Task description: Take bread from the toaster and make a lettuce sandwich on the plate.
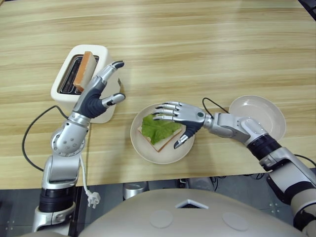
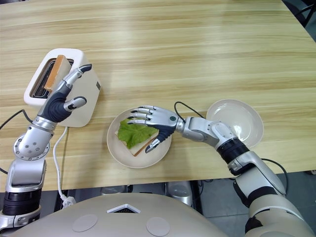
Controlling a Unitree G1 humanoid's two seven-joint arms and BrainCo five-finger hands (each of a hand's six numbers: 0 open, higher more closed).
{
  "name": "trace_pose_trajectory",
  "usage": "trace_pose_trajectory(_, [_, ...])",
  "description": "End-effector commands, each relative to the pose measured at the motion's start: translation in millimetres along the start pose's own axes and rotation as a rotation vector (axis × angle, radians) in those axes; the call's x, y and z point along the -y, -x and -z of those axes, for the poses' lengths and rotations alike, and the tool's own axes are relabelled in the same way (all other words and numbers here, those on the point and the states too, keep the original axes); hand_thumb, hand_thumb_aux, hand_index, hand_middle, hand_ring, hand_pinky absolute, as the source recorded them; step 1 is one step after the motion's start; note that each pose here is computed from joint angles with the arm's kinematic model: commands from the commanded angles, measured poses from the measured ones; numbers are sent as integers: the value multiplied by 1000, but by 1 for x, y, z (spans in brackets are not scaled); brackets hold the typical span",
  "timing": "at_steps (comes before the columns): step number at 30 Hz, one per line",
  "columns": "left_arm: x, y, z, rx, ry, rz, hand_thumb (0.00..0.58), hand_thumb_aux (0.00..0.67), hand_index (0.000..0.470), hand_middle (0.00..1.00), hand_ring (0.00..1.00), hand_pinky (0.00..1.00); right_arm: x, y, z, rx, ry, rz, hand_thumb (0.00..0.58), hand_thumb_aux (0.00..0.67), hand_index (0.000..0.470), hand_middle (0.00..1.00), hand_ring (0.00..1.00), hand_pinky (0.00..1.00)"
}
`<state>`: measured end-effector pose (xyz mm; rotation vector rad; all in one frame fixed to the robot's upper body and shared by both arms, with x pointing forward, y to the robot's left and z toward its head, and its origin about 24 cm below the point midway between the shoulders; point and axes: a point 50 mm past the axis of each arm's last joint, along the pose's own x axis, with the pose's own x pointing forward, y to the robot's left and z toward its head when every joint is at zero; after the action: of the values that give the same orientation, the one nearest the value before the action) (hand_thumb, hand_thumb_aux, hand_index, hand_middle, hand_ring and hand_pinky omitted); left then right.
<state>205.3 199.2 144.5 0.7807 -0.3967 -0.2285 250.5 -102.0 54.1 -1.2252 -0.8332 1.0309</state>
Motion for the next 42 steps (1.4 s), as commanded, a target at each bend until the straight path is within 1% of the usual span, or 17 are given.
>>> trace_pose_trajectory(1, [-19,4,-9,19,-26,-107,0,0,0,0,0,0,5,4,5,-43,-3,7,0,0,0,0,0,0])
trace_pose_trajectory(5, [-33,12,-8,-3,-53,-165,0,0,0,0,0,0,7,4,6,-58,-9,26,0,0,0,0,0,0])
trace_pose_trajectory(8, [-50,19,4,-91,-168,-226,0,0,0,0,0,0,12,4,8,-79,-4,83,0,0,0,0,0,0])
trace_pose_trajectory(10, [-55,23,17,-175,-192,-243,0,0,0,0,0,0,14,5,10,-95,-5,115,0,0,0,0,0,0])
trace_pose_trajectory(13, [-52,26,43,-313,-287,-179,0,0,0,0,0,0,18,8,15,-146,-12,171,0,0,0,0,0,0])
trace_pose_trajectory(20, [-52,26,75,-483,-453,-167,0,0,0,0,0,0,17,19,22,-201,-19,212,0,0,0,0,0,0])
trace_pose_trajectory(26, [-51,16,86,-527,-536,-171,0,0,0,0,0,0,9,23,22,-218,-35,201,0,0,0,0,0,0])
trace_pose_trajectory(27, [-51,15,87,-533,-548,-168,18,11,7,0,0,0,8,23,22,-218,-40,204,0,0,0,0,0,0])
trace_pose_trajectory(28, [-50,13,89,-539,-555,-164,18,11,7,0,0,0,7,23,21,-217,-43,206,0,0,0,0,0,0])
trace_pose_trajectory(29, [-48,12,90,-546,-557,-148,179,113,78,0,0,0,7,23,21,-216,-44,206,0,0,0,0,0,0])
trace_pose_trajectory(30, [-46,11,92,-552,-560,-130,352,250,171,0,0,0,5,23,21,-217,-38,198,0,0,0,0,0,0])
trace_pose_trajectory(31, [-44,10,94,-556,-562,-116,462,368,253,0,0,0,2,24,20,-219,-28,185,0,0,0,0,0,0])
trace_pose_trajectory(32, [-42,9,96,-559,-564,-95,535,483,332,0,0,0,0,25,20,-223,-27,178,0,0,0,0,0,0])
trace_pose_trajectory(33, [-40,8,98,-561,-559,-75,566,568,390,0,0,0,-1,25,20,-225,-34,180,0,0,0,0,0,0])
trace_pose_trajectory(34, [-38,8,98,-559,-550,-60,570,581,399,0,0,0,-2,26,20,-227,-44,187,0,0,0,0,0,0])
trace_pose_trajectory(35, [-35,7,99,-559,-544,-43,580,670,460,0,0,0,-3,27,20,-232,-46,191,0,0,0,0,0,0])
trace_pose_trajectory(42, [-36,12,112,-617,-585,-11,580,670,460,0,0,0,-6,33,20,-264,-59,205,0,0,0,0,0,0])
